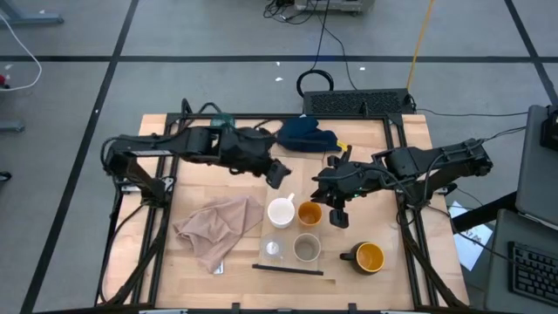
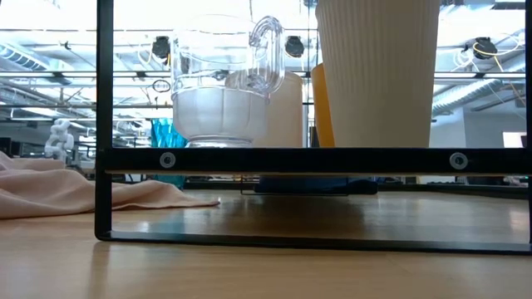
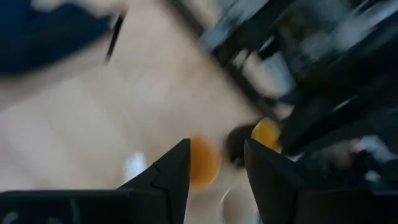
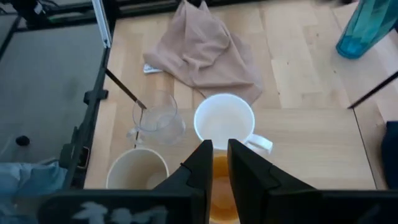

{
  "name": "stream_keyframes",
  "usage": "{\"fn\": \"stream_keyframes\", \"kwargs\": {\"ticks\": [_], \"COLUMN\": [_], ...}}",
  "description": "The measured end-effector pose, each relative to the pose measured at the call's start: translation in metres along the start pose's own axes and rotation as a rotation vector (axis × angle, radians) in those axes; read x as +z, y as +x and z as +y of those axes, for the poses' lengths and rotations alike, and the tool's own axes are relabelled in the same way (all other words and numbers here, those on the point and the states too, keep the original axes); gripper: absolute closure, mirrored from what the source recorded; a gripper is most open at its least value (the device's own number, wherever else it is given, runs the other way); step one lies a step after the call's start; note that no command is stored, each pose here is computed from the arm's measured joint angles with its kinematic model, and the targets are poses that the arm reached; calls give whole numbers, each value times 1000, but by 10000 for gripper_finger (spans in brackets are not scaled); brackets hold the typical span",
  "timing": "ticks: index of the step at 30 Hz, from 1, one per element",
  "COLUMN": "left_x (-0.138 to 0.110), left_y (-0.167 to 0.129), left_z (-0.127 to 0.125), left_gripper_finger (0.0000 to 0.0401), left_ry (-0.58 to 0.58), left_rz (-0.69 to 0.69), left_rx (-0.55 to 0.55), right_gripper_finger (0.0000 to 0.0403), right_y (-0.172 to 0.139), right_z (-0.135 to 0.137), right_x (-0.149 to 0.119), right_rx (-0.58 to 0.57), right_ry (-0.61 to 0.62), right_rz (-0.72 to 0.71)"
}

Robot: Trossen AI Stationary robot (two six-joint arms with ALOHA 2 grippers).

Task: Stack small to large cups/mugs on shelf
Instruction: Put the black cup on the shelf aligned with the white cup

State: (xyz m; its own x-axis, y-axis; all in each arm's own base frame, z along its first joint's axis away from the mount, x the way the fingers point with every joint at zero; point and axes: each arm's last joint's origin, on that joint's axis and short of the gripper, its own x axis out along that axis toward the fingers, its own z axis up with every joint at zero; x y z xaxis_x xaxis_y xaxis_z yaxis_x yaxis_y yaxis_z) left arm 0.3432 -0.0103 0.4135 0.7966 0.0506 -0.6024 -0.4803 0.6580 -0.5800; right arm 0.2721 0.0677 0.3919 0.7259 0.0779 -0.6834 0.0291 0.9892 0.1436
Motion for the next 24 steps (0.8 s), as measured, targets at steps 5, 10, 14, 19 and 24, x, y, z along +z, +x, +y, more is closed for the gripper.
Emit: {"fn": "stream_keyframes", "kwargs": {"ticks": [5, 10, 14, 19, 24], "left_x": [10, 15, 18, 21, 22], "left_y": [-12, -12, -12, -13, -13], "left_z": [-10, -15, -19, -22, -22], "left_gripper_finger": [251, 251, 251, 251, 251], "left_ry": [25, 3, -33, -77, -85], "left_rz": [-120, -167, -195, -222, -267], "left_rx": [-97, -155, -194, -234, -209], "right_gripper_finger": [361, 361, 361, 361, 361], "right_y": [0, 0, -1, -2, -3], "right_z": [1, 3, 7, 13, 18], "right_x": [3, 4, 4, 6, 10], "right_rx": [8, 19, 33, 58, 87], "right_ry": [5, 4, -5, -16, -19], "right_rz": [-26, -46, -53, -89, -137]}}
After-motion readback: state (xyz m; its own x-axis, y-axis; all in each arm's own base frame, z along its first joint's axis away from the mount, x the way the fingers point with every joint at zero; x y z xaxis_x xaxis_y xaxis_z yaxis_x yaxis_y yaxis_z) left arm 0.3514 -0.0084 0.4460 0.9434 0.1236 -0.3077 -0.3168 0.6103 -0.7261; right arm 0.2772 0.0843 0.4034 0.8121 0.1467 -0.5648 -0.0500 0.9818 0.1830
